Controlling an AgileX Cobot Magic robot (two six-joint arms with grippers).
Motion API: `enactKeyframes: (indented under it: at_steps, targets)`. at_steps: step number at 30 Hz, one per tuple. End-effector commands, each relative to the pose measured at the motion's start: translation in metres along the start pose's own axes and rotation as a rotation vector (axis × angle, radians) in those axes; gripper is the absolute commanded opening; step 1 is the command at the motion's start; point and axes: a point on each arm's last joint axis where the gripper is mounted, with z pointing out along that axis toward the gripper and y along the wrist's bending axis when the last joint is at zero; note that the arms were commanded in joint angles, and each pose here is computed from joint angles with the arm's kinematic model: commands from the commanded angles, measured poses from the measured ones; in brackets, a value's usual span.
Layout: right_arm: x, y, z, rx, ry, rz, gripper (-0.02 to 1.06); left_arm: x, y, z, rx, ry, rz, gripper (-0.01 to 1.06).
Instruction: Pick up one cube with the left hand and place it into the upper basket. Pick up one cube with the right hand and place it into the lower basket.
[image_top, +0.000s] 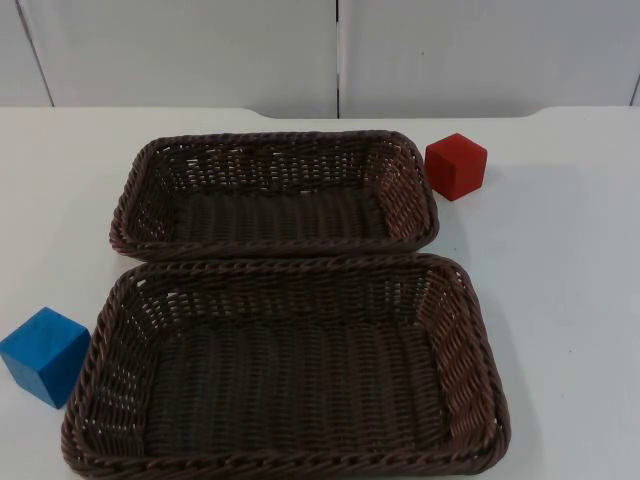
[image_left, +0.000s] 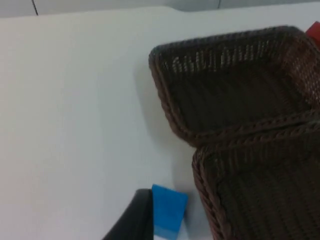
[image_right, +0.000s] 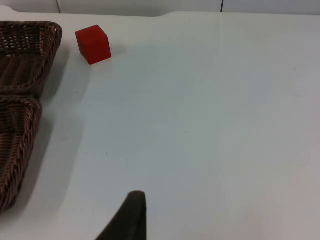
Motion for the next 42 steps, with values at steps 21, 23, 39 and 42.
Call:
enactKeyframes:
  at_steps: [21,23,39,42]
  targets:
    - [0.0,0.0,0.0,0.004,-0.005,0.002,1.05,-0.06,-0.007,0.041,0.252,0.113,0.194,1.05]
    - [0.0,0.0,0.0,0.004,-0.005,0.002,1.05,-0.062,-0.006,0.049,0.269,0.146,0.203,1.05]
    - [0.0,0.0,0.0,0.004,-0.005,0.002,1.05,-0.059,-0.008,0.125,0.034,0.363,0.086,1.05]
    - [0.0,0.0,0.0,0.004,-0.005,0.002,1.05,-0.054,-0.001,0.135,-0.047,0.402,0.005,1.05]
